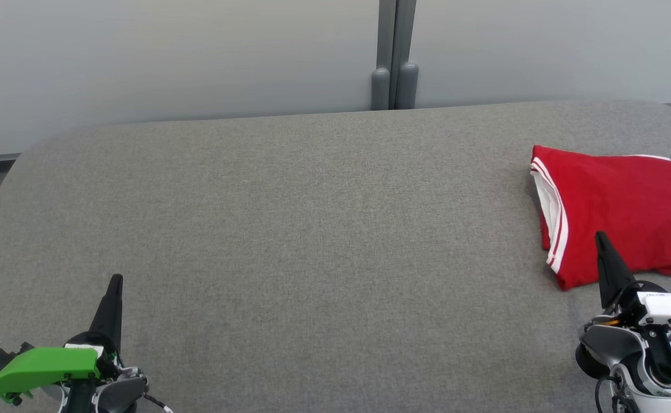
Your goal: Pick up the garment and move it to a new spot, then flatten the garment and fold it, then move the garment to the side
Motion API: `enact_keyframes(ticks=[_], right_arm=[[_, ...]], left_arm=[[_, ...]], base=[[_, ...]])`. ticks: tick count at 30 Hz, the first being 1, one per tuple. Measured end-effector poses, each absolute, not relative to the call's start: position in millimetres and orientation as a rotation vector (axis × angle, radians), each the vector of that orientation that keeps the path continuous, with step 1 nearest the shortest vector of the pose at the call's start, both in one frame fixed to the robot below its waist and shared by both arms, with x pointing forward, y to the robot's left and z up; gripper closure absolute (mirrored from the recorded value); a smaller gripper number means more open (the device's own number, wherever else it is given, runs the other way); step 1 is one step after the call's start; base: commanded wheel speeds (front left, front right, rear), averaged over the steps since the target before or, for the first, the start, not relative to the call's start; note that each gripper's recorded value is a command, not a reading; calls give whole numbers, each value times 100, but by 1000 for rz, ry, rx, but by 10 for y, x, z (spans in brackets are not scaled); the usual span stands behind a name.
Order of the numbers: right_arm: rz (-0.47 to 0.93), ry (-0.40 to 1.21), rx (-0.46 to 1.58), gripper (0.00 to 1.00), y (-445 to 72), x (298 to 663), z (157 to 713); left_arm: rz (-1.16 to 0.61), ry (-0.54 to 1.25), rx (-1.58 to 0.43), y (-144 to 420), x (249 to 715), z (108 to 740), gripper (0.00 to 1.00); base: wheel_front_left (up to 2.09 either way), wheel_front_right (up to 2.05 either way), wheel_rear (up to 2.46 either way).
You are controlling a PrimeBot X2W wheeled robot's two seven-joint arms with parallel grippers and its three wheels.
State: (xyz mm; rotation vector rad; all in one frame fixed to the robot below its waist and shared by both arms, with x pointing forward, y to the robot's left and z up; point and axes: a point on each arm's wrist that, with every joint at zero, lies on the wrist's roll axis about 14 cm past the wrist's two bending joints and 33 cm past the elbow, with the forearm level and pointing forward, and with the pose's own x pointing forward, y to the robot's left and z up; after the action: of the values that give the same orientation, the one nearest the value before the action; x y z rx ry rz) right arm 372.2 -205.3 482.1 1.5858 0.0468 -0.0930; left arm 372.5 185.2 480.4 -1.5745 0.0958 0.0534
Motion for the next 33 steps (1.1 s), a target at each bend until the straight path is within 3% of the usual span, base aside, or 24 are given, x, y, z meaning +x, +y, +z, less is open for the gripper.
enact_keyframes(ticks=[33], right_arm=[[-94, 45, 1587, 100, -2058, 3722, 4823]], left_arm=[[53, 94, -1575, 1855, 3727, 4809, 100]], base=[[0, 0, 0]])
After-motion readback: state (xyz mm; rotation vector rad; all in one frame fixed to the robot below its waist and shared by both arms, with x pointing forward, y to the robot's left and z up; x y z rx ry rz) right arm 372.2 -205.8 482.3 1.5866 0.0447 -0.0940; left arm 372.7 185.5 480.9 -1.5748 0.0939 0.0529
